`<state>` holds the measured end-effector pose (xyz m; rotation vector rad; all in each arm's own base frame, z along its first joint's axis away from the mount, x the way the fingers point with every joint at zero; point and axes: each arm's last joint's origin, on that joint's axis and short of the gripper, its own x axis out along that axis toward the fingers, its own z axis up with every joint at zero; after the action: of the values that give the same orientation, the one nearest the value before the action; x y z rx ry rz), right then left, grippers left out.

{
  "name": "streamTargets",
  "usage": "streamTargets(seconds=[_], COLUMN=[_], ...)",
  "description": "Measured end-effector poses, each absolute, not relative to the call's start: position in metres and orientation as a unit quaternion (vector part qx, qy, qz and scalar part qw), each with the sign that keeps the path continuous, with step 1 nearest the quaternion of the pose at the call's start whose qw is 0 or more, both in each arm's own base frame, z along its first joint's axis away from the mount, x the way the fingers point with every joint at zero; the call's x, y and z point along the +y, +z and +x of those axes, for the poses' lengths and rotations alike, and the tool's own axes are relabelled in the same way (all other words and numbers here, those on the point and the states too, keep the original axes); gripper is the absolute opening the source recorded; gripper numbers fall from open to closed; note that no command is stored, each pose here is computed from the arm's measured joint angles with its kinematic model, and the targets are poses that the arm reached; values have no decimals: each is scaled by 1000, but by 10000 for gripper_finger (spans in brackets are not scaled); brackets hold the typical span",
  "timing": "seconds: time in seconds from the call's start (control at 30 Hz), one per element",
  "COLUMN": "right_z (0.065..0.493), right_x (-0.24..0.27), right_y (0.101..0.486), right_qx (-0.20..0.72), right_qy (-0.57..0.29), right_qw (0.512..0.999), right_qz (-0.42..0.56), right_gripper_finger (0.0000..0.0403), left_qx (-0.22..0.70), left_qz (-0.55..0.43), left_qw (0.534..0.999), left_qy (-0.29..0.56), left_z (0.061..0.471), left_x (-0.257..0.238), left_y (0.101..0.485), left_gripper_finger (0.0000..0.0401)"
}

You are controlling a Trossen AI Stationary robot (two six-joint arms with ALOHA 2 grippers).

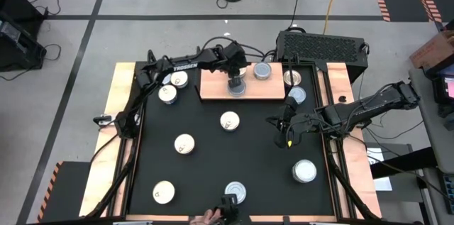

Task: Stack canned seafood by type on shelf
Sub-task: Adjust the tuna cans and align them by color on the shelf

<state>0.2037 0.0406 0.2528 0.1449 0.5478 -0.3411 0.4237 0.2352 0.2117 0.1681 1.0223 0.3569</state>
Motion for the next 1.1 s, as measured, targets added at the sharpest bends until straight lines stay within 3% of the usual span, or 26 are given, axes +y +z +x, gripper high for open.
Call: streamTargets(seconds=[0.57,1.1], right_z=[204,204], right_x=[41,41], right_y=[253,253], right_qx=[269,269], right_qy=[-166,-166], right_qw=[946,946], right_qz=[75,75], right_gripper_finger=[0,0], left_qx=[650,683], left_qz=[88,87], left_qw=[729,692], left_qy=[195,218], left_z=[391,381], left_x=[227,227], left_y=[203,203], left_gripper_finger=[76,76])
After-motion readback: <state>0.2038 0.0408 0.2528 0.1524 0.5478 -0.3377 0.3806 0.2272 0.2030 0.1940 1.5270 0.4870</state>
